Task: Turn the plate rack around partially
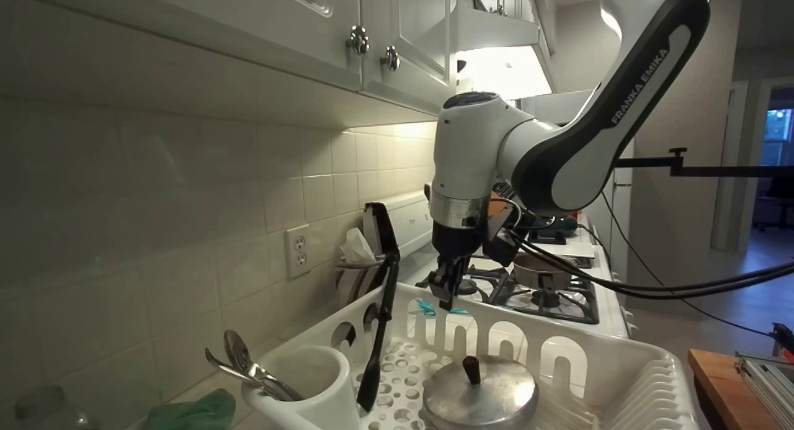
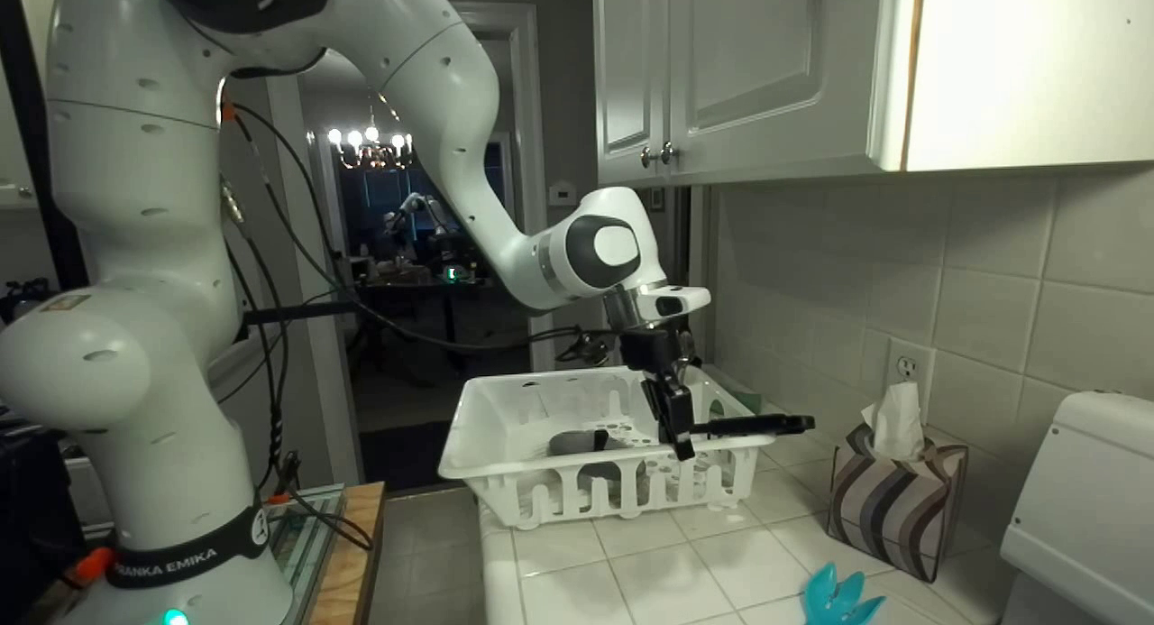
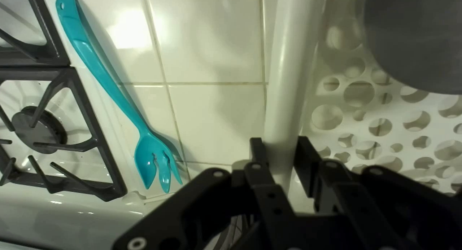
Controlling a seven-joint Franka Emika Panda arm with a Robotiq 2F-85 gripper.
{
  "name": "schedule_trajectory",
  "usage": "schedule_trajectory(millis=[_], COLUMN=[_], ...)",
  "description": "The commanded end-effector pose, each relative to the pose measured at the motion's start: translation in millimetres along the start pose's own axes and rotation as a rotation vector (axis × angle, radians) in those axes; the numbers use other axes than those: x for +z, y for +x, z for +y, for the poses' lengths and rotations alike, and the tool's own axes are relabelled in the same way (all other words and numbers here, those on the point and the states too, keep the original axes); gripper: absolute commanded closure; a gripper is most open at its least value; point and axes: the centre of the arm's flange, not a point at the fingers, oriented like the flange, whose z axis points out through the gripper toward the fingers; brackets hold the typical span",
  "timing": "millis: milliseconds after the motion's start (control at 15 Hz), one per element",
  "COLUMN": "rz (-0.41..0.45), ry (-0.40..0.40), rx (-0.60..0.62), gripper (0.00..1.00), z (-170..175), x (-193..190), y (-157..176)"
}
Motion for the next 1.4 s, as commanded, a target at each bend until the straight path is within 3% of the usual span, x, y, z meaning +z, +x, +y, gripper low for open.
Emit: schedule_trajectory(millis=[0,1133,1200,1267,1333], rz=[0.05,0.086,0.085,0.082,0.079], ry=[-0.011,0.03,0.03,0.03,0.03], rx=[-0.019,-0.018,-0.017,-0.02,-0.017], gripper=[0.94,0.94,0.89,0.49,0.48], z=[-3.9,-32.0,-34.3,-35.2,-34.2], x=[0.0,1.3,-1.1,-2.9,-5.8], y=[13.1,31.5,30.3,29.8,28.6])
